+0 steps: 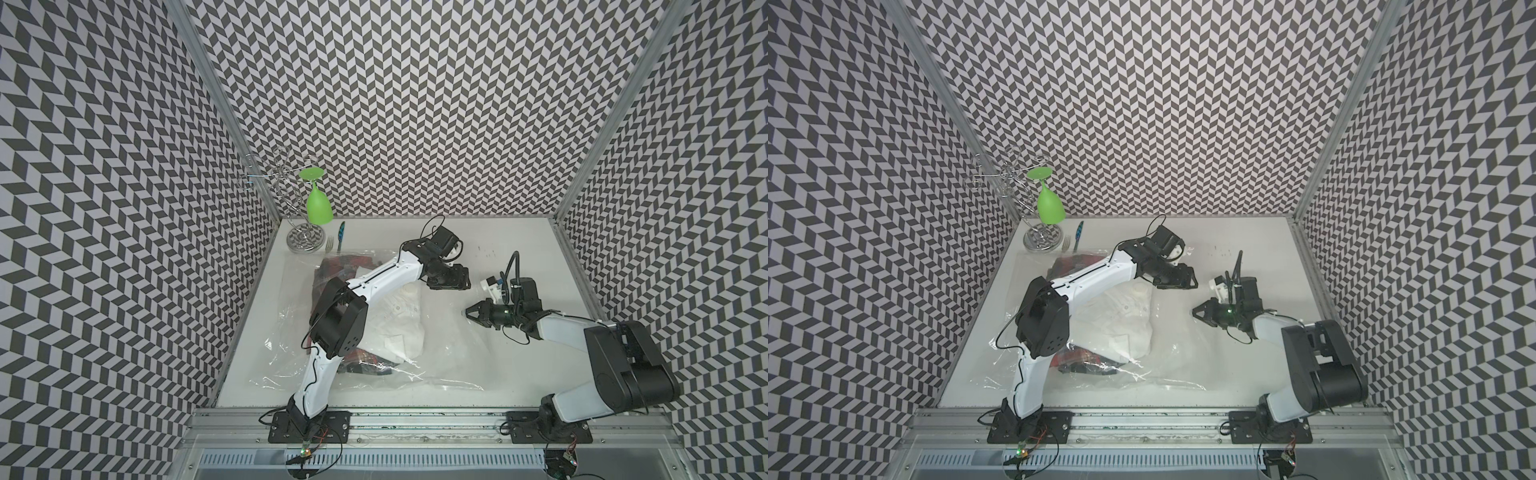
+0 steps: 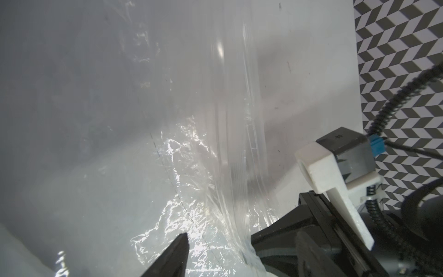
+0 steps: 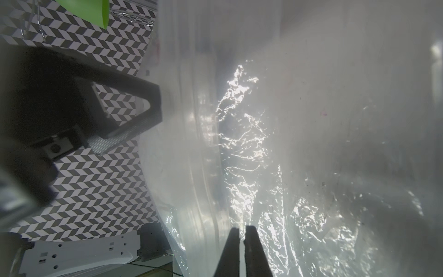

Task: Take the shirt out of the vacuum bag
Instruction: Open the vacuum bag at the center of the board.

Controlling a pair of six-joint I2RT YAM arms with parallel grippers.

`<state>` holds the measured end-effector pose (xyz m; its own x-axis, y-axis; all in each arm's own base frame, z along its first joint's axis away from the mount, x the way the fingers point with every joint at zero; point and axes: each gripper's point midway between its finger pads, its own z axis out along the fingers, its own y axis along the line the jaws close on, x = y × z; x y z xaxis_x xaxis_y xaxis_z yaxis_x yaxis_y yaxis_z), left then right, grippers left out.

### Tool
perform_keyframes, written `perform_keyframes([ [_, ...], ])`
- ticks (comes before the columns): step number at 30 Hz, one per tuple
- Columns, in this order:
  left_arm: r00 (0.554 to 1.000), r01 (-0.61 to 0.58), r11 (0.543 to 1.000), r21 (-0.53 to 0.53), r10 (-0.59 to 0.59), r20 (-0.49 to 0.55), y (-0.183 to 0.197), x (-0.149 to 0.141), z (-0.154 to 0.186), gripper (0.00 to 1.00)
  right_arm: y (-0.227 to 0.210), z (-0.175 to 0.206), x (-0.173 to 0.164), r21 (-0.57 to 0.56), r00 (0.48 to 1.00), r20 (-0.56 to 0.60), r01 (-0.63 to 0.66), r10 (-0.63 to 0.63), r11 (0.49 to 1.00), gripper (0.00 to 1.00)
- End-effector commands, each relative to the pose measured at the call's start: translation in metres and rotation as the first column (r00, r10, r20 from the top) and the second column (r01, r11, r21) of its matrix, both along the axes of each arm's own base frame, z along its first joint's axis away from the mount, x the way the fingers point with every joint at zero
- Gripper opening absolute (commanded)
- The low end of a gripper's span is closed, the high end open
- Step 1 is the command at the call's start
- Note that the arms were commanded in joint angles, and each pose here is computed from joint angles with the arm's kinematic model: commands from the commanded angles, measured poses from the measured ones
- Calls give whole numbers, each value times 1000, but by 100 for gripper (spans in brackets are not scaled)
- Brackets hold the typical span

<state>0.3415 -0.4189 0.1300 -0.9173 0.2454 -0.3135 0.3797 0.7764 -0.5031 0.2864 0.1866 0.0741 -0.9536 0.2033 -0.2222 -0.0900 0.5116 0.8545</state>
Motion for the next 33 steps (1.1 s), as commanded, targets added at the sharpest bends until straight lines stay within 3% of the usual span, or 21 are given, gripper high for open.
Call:
perform_keyframes([
  [1,1000,19,989,146,-20,6,15,-7,-21,71,5,13,4,16,998,63,-4,3,1000,10],
  [8,998,52,985,165,-56,15,6,-7,-29,63,10,13,-2,24,998,65,-17,15,1000,10],
  [10,998,64,983,171,-66,2,4,-9,-34,48,10,14,-2,26,998,66,-16,14,1000,10],
  [13,997,78,979,188,-79,-4,6,-11,-41,14,11,14,-3,30,998,65,-22,20,999,10],
  [14,996,83,978,190,-84,-4,6,-11,-42,7,11,14,-3,31,998,65,-22,20,999,10],
  [17,995,91,979,182,-95,12,4,-9,-30,4,11,16,3,27,998,65,-14,12,1000,12],
  [28,991,68,988,137,-82,105,9,-11,33,0,25,48,41,102,994,106,-38,27,994,37],
  [33,991,55,992,116,-68,116,11,-15,46,0,30,50,54,124,995,100,-36,24,992,39],
])
